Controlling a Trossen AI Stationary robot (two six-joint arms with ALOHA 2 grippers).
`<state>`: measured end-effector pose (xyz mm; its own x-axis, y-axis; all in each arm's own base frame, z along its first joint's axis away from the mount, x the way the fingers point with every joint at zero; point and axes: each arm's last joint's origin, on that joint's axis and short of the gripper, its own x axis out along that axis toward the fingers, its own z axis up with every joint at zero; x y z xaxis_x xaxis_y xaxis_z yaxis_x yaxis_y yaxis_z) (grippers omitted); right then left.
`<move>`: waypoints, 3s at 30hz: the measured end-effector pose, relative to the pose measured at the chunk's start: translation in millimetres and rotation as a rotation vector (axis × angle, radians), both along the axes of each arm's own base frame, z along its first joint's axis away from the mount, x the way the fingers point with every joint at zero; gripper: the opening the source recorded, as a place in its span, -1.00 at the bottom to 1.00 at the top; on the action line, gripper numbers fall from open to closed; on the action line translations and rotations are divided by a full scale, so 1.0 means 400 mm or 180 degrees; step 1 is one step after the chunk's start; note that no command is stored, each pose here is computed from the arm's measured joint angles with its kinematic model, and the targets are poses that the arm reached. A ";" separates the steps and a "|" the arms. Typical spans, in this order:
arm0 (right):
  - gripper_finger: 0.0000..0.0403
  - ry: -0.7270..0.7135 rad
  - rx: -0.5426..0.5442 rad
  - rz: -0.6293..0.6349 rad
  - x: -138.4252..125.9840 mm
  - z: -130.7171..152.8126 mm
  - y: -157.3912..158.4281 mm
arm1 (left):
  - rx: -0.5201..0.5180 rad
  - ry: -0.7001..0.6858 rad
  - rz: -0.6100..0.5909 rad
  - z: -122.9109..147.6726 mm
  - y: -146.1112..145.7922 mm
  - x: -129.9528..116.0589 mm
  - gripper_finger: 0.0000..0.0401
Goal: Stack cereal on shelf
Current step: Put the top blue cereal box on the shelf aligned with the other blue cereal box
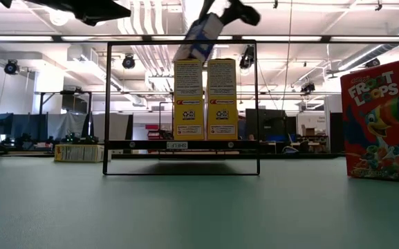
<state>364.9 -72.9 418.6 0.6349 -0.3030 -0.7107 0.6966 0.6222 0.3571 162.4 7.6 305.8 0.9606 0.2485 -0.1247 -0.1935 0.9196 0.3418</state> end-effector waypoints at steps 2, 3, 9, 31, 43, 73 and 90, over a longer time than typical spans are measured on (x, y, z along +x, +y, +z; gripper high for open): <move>-0.14 0.0021 0.0005 0.0019 0.029 -0.012 0.001 | -0.0001 0.0009 -0.0005 -0.002 0.000 0.001 -1.00; -0.14 0.0031 0.0009 0.0023 0.041 -0.019 0.000 | 0.0000 0.0012 -0.0006 -0.003 0.000 0.002 -1.00; -0.14 0.0156 0.0049 0.0010 0.109 -0.075 -0.007 | 0.0034 0.0034 -0.0012 -0.006 0.000 0.000 -1.00; -0.14 0.0692 -0.0182 0.0359 0.242 -0.241 -0.033 | 0.0035 0.0031 -0.0014 -0.005 0.000 -0.004 -1.00; -0.14 0.0877 -0.0403 0.0488 0.240 -0.250 -0.027 | 0.0072 0.0045 -0.0020 -0.005 0.000 -0.003 -1.00; 0.36 0.0885 -0.0379 0.0519 0.237 -0.266 -0.006 | 0.0092 0.0065 -0.0023 -0.006 0.000 -0.003 -1.00; 0.18 0.1146 -0.1385 0.1094 0.183 -0.176 0.188 | -0.0001 0.0111 -0.0010 -0.015 0.000 0.010 -1.00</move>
